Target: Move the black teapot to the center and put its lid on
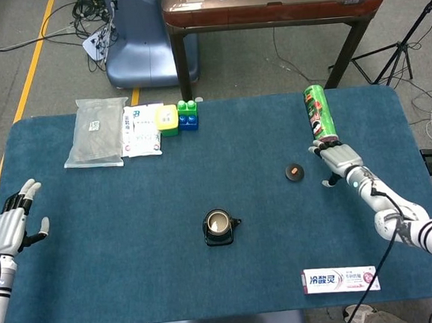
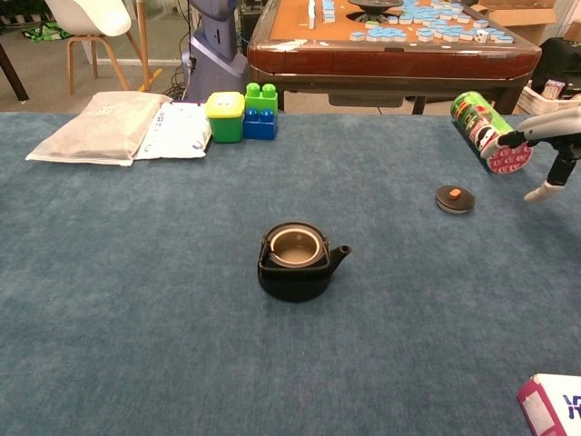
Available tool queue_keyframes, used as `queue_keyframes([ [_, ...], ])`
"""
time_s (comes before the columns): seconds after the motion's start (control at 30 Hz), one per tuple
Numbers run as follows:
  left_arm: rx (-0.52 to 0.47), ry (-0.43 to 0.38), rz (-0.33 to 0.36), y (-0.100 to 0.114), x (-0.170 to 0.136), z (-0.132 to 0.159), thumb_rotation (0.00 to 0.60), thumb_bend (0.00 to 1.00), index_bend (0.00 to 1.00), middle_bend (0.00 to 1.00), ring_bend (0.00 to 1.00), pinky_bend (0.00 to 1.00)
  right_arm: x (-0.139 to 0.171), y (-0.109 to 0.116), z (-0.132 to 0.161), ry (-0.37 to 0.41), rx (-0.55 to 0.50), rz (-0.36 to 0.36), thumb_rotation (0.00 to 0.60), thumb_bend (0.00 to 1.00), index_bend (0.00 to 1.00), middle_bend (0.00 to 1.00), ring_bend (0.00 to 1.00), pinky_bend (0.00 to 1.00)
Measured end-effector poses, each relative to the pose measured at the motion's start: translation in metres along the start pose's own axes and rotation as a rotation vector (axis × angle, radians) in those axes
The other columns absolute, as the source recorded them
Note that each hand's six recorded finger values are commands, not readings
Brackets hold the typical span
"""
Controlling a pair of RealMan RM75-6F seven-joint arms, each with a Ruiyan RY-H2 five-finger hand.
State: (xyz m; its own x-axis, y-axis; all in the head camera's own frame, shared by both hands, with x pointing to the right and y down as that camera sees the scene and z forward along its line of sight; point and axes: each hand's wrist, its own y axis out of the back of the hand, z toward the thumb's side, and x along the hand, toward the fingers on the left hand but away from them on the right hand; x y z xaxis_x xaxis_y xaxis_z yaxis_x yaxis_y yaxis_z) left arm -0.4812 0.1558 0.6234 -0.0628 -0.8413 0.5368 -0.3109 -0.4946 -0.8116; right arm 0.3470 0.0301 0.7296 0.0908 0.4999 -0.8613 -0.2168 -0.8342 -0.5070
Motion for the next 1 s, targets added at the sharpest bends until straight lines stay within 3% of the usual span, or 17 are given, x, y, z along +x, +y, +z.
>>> queue_keyframes([
  [0.63,-0.036,0.013,-0.01,-0.005,0.003,-0.013,0.6,0.49,0.0,0.0,0.0,0.0,-0.028,0.001,0.041,0.048,0.068,0.033,0.6,0.27,0.15,0.0,0.0,0.0],
  [1.0,-0.047,0.014,-0.007,-0.006,0.002,-0.015,0.6,0.49,0.0,0.0,0.0,0.0,-0.035,-0.003,0.05,0.055,0.09,0.044,0.6,0.27,0.15,0.0,0.0,0.0],
])
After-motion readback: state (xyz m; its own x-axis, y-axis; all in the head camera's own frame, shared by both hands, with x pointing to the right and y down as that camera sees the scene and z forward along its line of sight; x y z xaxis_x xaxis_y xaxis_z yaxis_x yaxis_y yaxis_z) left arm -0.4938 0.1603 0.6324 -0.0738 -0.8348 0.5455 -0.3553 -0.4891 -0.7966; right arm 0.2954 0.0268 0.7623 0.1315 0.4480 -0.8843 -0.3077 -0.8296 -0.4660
